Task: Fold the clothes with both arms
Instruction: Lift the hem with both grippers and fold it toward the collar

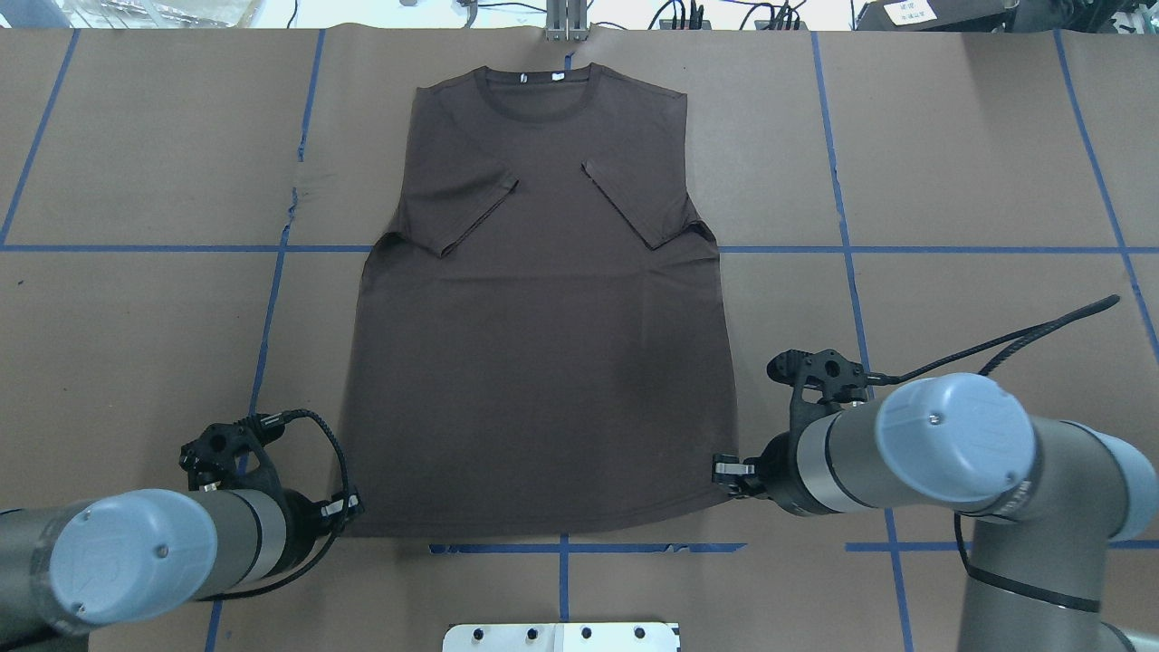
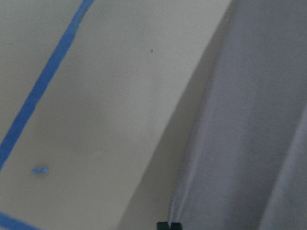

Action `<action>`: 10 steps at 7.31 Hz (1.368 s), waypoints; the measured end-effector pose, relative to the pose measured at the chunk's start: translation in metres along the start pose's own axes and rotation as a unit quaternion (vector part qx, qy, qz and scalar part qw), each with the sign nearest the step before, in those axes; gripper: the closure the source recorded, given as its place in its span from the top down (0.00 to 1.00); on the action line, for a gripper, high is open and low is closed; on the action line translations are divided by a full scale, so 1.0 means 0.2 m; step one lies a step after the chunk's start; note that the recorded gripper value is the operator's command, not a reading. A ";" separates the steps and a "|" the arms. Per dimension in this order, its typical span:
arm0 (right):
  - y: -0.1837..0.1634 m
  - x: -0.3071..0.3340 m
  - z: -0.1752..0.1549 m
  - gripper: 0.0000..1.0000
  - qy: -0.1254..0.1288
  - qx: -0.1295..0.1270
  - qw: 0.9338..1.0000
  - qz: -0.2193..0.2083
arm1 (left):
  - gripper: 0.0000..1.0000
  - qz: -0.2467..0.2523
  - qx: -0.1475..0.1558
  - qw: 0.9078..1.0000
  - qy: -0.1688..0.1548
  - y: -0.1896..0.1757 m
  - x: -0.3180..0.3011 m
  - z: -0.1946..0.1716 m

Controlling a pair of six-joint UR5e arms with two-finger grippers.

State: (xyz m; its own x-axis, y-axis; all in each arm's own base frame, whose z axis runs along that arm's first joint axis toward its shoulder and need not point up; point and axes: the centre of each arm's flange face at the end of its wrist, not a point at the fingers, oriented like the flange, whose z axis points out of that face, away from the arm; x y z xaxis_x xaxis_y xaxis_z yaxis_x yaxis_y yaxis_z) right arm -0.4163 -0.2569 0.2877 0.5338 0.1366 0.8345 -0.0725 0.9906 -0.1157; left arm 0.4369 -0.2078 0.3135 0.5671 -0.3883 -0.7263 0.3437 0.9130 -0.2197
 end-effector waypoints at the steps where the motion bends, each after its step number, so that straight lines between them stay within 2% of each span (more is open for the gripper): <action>1: 0.07 0.05 -0.11 0.00 -0.009 -0.022 1.000 -0.004 | 0.00 0.013 -0.018 1.000 0.001 0.11 0.01 -0.14; 3: 0.21 0.18 -0.30 0.00 -0.011 -0.057 0.998 -0.012 | 0.00 0.032 -0.046 0.998 0.000 0.25 0.02 -0.33; 5: 0.25 0.24 -0.36 0.00 -0.005 -0.066 0.998 -0.016 | 0.00 0.036 -0.057 0.998 0.004 0.26 0.03 -0.42; 6: 0.20 0.25 -0.33 0.00 -0.002 -0.056 0.998 -0.029 | 0.00 0.034 -0.056 0.998 0.006 0.25 0.04 -0.42; 7: 0.09 0.23 -0.31 0.00 -0.004 -0.035 0.998 -0.055 | 0.00 0.029 -0.047 0.998 0.009 0.20 0.07 -0.41; 8: -0.05 0.21 -0.29 0.00 -0.006 -0.011 0.997 -0.078 | 0.00 0.028 -0.028 0.999 0.016 0.10 0.10 -0.42; 10: -0.42 0.13 -0.25 0.00 -0.005 0.046 0.993 -0.106 | 0.00 0.029 0.030 0.999 0.033 -0.23 0.20 -0.46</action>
State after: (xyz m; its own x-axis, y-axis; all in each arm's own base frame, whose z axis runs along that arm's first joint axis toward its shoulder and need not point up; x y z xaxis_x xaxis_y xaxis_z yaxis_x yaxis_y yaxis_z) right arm -0.3535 -0.3371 0.2914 0.5378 -0.0754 0.8397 -0.0370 0.9929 0.1128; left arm 0.3760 -0.2531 0.2349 0.5378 -0.3250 -0.7779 0.3580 0.9234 -0.1383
